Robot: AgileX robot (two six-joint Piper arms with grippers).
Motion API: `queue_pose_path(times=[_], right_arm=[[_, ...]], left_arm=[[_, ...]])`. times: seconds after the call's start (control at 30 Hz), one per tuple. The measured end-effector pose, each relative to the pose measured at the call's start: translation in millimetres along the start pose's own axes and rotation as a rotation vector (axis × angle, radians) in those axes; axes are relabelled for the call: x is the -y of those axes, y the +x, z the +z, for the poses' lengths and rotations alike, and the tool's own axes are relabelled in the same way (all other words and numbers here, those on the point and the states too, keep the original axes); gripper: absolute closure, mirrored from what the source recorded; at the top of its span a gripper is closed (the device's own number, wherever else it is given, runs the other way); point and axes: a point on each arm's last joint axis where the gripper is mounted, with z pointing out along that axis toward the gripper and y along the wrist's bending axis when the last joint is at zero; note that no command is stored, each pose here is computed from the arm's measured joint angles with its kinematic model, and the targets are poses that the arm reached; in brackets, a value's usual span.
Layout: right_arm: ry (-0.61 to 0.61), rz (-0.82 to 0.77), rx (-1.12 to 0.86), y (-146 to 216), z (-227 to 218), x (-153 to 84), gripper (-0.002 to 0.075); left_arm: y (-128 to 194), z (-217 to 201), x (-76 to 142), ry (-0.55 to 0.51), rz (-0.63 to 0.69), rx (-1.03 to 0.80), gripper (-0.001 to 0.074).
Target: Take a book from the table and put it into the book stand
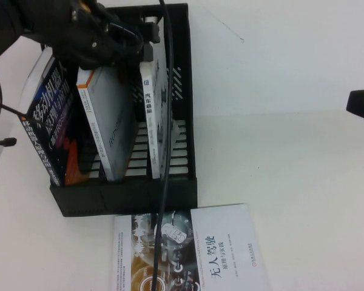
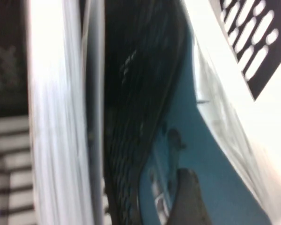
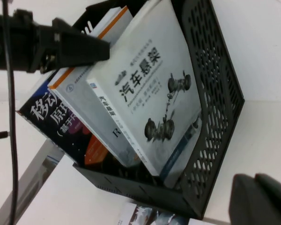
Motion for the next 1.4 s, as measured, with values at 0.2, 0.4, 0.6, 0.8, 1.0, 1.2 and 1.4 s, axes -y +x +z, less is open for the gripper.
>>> queue_pose_path(times=[0.2, 0.4, 0.6, 0.8, 1.0, 1.2, 1.4], right_arm=[[0.003, -0.024, -0.005, 0, 0, 0, 0.0727], [0.064, -0.106, -0.027, 2, 0, 6, 0.0727], [0.148, -0.181, -0.034, 3, -14, 5, 0.0727], [0.272, -0.244, -0.111, 17, -48, -2, 0.0727], [0.427, -0.202, -0.093, 54, -88, -4, 0.0727], [0.47, -0.235, -0.024, 107, -115, -2, 0.0727], [0.469, -0.191, 0.053, 145, -122, 5, 0.0727]], left_arm=[[-6, -1, 2, 0.019, 0.055, 0.061, 0.0277], [-11, -22, 3, -0.008, 0.112, 0.116, 0.0527], [-21, -82, 3, -0.111, 0.227, 0.25, 0.0718], [-14, -147, 3, -0.15, 0.25, 0.4, 0.0732], [37, -178, -10, -0.099, 0.3, 0.576, 0.0734], [108, -178, -44, -0.111, 0.367, 0.69, 0.0736], [170, -166, -79, -0.172, 0.389, 0.734, 0.0736]])
